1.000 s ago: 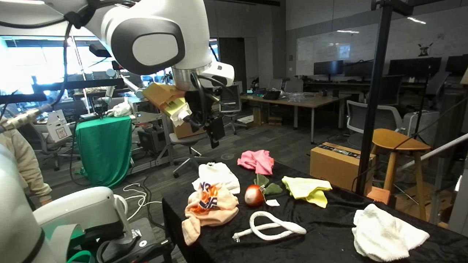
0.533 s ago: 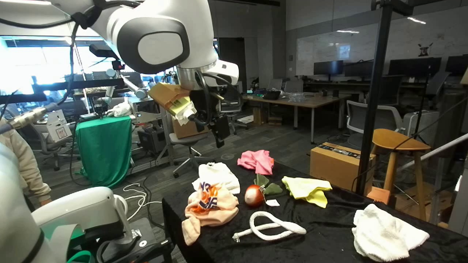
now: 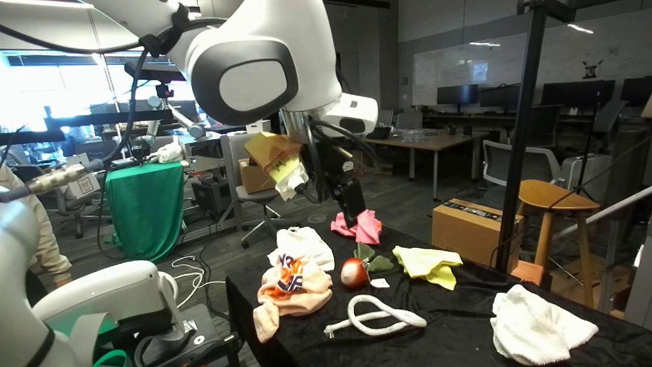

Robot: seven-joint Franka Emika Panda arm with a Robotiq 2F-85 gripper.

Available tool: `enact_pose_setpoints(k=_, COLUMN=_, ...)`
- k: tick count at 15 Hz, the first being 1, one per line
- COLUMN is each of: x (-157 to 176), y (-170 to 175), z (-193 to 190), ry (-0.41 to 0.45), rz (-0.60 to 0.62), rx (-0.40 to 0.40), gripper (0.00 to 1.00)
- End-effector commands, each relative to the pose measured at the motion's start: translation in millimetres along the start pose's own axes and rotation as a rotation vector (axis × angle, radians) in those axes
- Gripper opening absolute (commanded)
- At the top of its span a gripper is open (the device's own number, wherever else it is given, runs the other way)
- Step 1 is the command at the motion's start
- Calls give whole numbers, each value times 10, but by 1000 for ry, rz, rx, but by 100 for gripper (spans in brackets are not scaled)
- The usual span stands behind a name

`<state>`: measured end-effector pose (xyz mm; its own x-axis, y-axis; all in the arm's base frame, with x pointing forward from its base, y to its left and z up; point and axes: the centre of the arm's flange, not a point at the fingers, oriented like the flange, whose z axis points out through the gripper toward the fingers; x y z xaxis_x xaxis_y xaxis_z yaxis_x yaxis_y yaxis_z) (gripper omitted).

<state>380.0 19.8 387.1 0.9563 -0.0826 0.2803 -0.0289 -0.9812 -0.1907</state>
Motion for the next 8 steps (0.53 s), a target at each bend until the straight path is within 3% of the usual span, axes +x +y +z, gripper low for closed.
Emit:
enact_pose_setpoints(k=1, x=140, y=488, z=262, ry=33, rz=92, rx=-47, gripper=100)
enact_pose_setpoints(k=8, x=223, y=1382, z=927, ry=-25, rz=227, rx=-65, gripper=100)
